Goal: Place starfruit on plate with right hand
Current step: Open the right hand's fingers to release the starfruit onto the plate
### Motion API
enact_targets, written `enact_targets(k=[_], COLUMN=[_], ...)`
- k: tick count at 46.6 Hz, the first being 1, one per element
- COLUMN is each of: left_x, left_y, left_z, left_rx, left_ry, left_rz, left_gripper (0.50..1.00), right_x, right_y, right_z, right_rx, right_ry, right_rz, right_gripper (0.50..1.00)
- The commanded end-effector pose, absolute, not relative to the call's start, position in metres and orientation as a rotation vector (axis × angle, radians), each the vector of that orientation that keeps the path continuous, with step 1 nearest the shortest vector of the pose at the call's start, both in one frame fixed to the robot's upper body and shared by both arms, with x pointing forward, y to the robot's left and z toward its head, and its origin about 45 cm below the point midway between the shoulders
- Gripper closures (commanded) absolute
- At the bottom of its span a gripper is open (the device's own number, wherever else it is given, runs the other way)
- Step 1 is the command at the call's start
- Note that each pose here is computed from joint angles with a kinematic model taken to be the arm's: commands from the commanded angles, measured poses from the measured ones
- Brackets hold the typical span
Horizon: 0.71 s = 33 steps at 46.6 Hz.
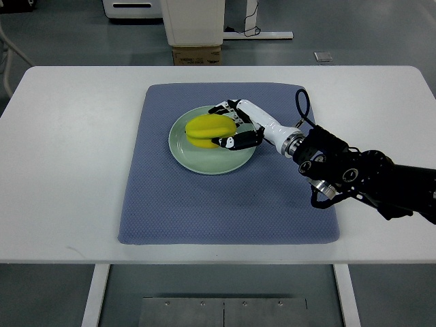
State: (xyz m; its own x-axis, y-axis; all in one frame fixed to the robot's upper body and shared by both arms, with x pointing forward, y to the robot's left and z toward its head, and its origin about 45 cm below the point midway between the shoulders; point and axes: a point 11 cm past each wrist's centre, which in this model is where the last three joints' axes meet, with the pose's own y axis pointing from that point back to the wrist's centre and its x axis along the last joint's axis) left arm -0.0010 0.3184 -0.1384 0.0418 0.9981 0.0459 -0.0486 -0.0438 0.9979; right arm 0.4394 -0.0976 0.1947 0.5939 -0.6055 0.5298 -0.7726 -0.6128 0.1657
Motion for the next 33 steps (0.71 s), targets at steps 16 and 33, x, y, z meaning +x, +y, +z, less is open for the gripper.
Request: enact_targets(k=[16,33], left_x=[-0.0011,-0.0012], left_y=[0.3184,0.3184], left_z=[-0.1384,-0.1384], left_rx=[1.227,1.228], left_ry=[1.121,1.122], left_rz=[1.232,1.232], left_gripper=[0.500,0.500], right_x=[0.4402,0.4377], right_y=[-0.0981,-0.0976], right_z=[0.1936,0.1899], right_rx=[2.430,2.436], right_ry=[-1.114,-1.116], right_rz=[0.627,0.611], right_gripper=[0.869,0.712])
